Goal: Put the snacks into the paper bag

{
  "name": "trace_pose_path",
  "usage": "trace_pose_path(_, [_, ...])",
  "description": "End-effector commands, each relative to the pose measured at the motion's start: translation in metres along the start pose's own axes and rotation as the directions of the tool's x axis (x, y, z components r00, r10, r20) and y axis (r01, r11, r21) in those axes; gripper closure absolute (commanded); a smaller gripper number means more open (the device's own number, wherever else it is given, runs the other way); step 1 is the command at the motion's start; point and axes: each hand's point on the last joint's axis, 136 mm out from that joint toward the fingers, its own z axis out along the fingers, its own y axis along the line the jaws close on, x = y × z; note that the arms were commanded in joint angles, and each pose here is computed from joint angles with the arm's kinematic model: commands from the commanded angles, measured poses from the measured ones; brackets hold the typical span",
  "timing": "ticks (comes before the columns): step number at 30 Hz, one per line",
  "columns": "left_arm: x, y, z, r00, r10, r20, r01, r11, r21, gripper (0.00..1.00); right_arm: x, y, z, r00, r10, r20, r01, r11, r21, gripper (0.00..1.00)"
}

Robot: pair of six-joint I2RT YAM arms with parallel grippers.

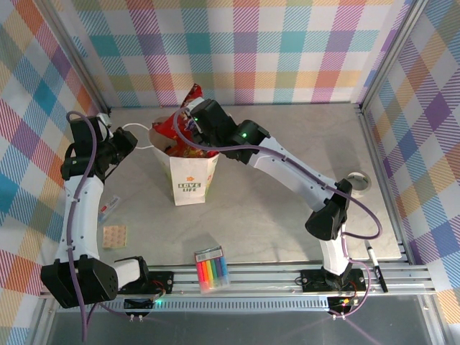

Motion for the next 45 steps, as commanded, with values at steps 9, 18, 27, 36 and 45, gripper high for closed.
trace_pose_path(9, [-0.008, 0.003, -0.007, 1.0, -0.006, 0.027, 0.006, 1.0, -0.017, 0.93, -0.045, -0.025, -0.069, 0.979, 0.072, 0.19, -0.079, 0.997, 0.025, 1.0])
trace_pose_path(18, [-0.004, 0.007, -0.011, 0.999, -0.013, 0.029, 0.014, 0.999, -0.036, 0.93, -0.038, -0.026, -0.068, 0.981, 0.065, 0.182, -0.072, 0.997, 0.033, 1.0])
trace_pose_path(27, [-0.004, 0.005, -0.014, 0.999, -0.016, 0.031, 0.016, 1.0, -0.024, 0.93, -0.025, -0.013, -0.045, 0.993, 0.015, 0.118, -0.018, 1.0, 0.021, 1.0])
trace_pose_path(36, [-0.003, 0.005, -0.013, 1.0, -0.009, 0.027, 0.01, 1.0, -0.022, 0.93, -0.025, -0.002, -0.036, 0.997, -0.002, 0.082, 0.004, 1.0, -0.025, 1.0])
trace_pose_path(45, [-0.002, 0.003, -0.011, 1.0, -0.015, 0.022, 0.015, 1.0, -0.007, 0.93, -0.032, 0.009, -0.031, 0.996, 0.026, 0.09, -0.02, 0.998, -0.067, 1.0])
